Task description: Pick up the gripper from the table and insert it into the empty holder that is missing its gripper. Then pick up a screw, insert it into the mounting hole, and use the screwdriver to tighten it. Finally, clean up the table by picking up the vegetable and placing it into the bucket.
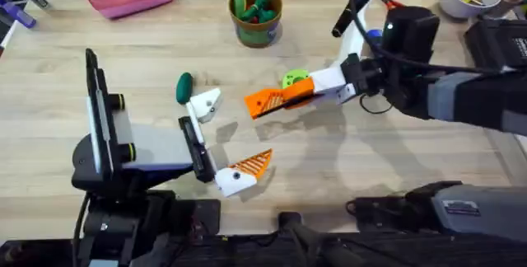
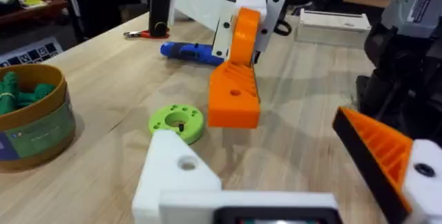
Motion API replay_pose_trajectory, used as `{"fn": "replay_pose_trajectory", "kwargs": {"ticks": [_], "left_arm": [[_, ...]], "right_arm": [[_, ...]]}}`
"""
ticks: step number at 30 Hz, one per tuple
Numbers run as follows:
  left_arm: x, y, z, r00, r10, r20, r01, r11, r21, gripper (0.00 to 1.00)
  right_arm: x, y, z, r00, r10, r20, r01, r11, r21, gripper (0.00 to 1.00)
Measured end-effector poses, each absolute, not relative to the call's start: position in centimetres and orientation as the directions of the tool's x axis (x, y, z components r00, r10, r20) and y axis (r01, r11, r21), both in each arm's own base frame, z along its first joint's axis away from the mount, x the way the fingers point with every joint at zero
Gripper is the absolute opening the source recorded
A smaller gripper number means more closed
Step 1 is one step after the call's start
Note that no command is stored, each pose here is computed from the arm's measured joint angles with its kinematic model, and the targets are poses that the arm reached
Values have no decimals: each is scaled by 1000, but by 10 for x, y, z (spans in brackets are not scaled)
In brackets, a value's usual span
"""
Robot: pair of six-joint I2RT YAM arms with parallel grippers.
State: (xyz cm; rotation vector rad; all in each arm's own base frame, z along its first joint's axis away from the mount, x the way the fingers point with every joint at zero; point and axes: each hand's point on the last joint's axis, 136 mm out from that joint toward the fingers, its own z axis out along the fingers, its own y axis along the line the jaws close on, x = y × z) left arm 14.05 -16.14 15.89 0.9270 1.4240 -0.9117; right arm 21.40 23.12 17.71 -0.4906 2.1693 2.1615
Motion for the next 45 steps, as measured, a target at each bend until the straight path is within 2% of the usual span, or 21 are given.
{"fn": "replay_pose_trajectory", "kwargs": {"ticks": [11, 18, 31, 35, 40, 45], "left_arm": [[141, -161, 159, -38, 36, -999, 922, 386, -21, 986], [141, -161, 159, -38, 36, -999, 922, 386, -21, 987], [141, -161, 159, -38, 36, -999, 922, 387, -21, 986], [141, -161, 159, -38, 36, -999, 922, 387, -21, 986], [141, -161, 159, -37, 37, -999, 921, 389, -20, 986], [141, -161, 159, -38, 37, -999, 921, 389, -21, 986]], "right_arm": [[210, 251, 167, -941, -266, -208, -207, -31, 978, 5], [218, 267, 179, -923, -287, -256, -253, -48, 966, 5], [215, 280, 173, -924, -304, -231, -233, -28, 972, 5], [214, 284, 175, -917, -302, -261, -262, -37, 964, 5], [218, 286, 183, -900, -264, -346, -342, -62, 938, 5], [214, 284, 176, -918, -248, -309, -307, -46, 950, 5]]}}
